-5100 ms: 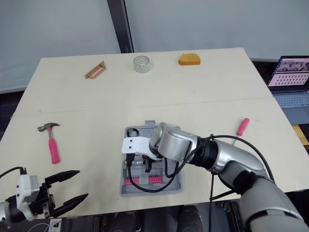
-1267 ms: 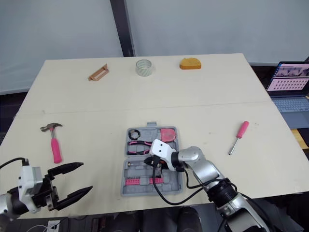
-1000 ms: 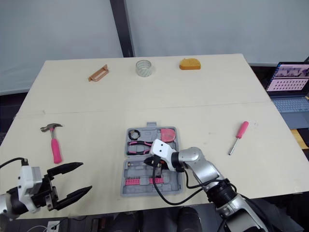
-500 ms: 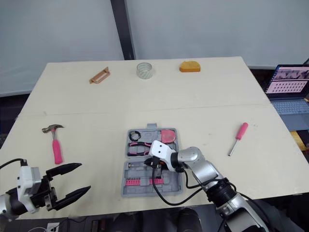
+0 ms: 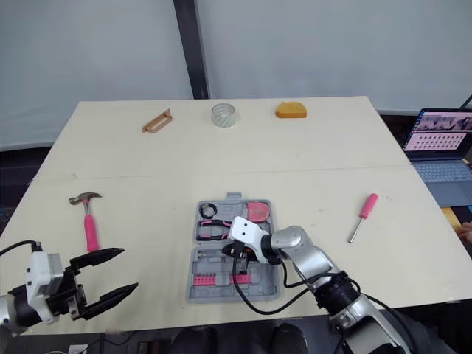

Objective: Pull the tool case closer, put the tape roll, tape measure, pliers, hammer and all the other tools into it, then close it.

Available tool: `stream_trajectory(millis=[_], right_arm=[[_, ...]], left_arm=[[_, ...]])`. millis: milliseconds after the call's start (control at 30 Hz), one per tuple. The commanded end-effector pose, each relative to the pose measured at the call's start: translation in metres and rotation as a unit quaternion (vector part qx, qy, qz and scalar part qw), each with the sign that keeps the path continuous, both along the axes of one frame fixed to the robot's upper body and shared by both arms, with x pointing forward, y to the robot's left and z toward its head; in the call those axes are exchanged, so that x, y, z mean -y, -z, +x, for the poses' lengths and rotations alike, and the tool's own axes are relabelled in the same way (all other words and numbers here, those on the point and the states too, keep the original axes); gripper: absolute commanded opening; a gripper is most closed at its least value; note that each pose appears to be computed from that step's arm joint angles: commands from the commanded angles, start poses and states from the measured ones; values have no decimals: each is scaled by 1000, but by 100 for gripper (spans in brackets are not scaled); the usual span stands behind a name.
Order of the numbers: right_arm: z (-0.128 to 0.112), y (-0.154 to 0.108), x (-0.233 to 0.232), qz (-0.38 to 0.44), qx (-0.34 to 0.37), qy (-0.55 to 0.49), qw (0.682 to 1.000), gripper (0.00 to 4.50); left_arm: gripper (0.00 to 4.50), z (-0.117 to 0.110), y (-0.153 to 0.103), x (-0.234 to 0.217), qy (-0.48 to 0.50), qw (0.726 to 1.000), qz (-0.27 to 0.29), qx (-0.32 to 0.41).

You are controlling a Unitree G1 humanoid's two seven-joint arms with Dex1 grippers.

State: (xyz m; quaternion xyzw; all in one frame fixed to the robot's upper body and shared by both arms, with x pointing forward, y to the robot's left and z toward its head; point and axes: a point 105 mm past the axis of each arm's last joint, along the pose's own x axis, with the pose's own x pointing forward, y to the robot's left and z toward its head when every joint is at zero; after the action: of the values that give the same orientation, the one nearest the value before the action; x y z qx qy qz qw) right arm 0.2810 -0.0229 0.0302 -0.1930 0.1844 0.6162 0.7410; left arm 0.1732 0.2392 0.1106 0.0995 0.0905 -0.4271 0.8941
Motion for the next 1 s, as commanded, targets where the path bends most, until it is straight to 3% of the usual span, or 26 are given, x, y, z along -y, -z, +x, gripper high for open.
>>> stream_trajectory(millis=[33, 300, 833, 1000], right_arm=[[-27, 71, 39, -121, -113, 37, 985, 4], [-25, 67, 35, -103, -112, 39, 988, 4], [-32, 83, 43, -126, -133, 52, 982, 4], [-26, 71, 34, -88, -121, 61, 987, 4]], left_arm=[[450, 1, -11, 3, 9, 1000, 6, 20], [450, 3, -10, 5, 11, 1000, 5, 21], [450, 5, -10, 9, 13, 1000, 2, 23], [450, 5, -9, 9, 13, 1000, 1, 22]])
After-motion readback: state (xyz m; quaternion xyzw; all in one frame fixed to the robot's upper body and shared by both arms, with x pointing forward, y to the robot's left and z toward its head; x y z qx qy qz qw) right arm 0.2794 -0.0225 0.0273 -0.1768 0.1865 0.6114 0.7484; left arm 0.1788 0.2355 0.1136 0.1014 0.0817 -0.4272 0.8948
